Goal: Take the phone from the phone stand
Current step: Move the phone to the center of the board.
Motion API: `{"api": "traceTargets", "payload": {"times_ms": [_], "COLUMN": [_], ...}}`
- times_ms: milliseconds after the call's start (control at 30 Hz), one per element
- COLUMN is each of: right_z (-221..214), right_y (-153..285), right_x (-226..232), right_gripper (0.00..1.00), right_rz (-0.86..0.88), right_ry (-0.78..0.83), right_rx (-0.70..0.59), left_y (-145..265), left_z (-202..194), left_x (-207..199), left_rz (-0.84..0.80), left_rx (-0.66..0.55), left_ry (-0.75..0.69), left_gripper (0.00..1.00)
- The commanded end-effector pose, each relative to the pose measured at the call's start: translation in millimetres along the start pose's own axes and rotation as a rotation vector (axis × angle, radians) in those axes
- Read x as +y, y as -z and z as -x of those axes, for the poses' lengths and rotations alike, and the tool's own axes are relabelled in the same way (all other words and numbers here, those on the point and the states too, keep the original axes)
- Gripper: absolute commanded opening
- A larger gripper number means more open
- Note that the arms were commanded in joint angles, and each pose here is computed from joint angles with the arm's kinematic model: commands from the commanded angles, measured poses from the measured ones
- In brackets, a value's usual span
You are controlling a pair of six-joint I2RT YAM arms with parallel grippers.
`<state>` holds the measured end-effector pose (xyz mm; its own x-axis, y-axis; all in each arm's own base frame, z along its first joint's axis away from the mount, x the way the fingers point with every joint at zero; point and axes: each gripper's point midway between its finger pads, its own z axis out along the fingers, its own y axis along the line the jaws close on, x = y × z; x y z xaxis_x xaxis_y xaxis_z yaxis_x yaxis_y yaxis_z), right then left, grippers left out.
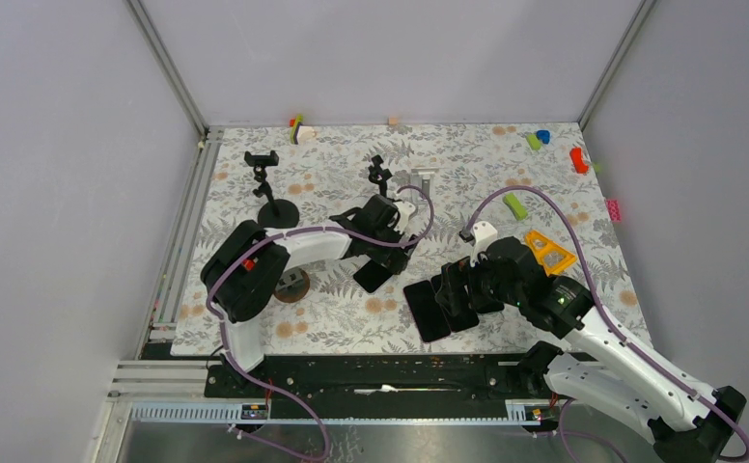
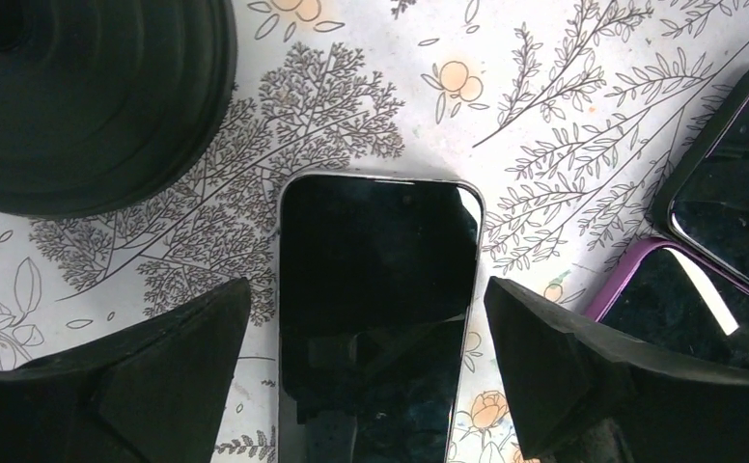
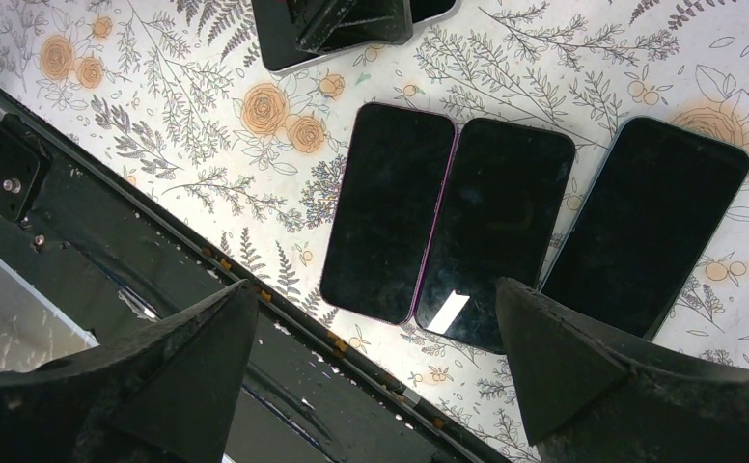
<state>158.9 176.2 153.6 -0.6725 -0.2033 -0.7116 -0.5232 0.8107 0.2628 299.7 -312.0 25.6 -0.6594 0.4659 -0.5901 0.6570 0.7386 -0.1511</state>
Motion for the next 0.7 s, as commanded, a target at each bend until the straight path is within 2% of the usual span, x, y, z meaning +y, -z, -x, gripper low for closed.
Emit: {"api": "traceTargets", "payload": {"times_ms": [0,133,267,633,667], "right_z": [1.6,1.8,0.9,-1.7,-2.3], "right_y": [0.1,0.2,-0.1,0.0,-0.3], "right_x": [-1.1,-1.7,-1.7,-3.0,-3.7], "right_gripper": [0.98,0.98,0.98,0.98,0.98], "right_rz": [0.001,-0.002,-0.002,-0.003,-0.005], "right_ry": [0.003,0.004,0.006,0.010,0.010], "right_rx": [-0.012,-0.015,-0.011,-0.012,-0.012], "left_y": [-6.1,-8.5,-10.8,-9.9,-8.7], "left_z": [-14.7,-26.5,-38.3,-62.3,-67.1], "left_x": [-4.3,-2.4,0.3,-4.6,-8.2], "left_rz": [0.050,0.106,0.118,0.105,0.084], "left_rx": [0.074,0.106,0.130,0.190,0.201], "left_ry": [-0.054,-0.071,-0.046,0.044,0.054], "left_gripper": [0.97,0.96,0.91,0.47,0.46]}}
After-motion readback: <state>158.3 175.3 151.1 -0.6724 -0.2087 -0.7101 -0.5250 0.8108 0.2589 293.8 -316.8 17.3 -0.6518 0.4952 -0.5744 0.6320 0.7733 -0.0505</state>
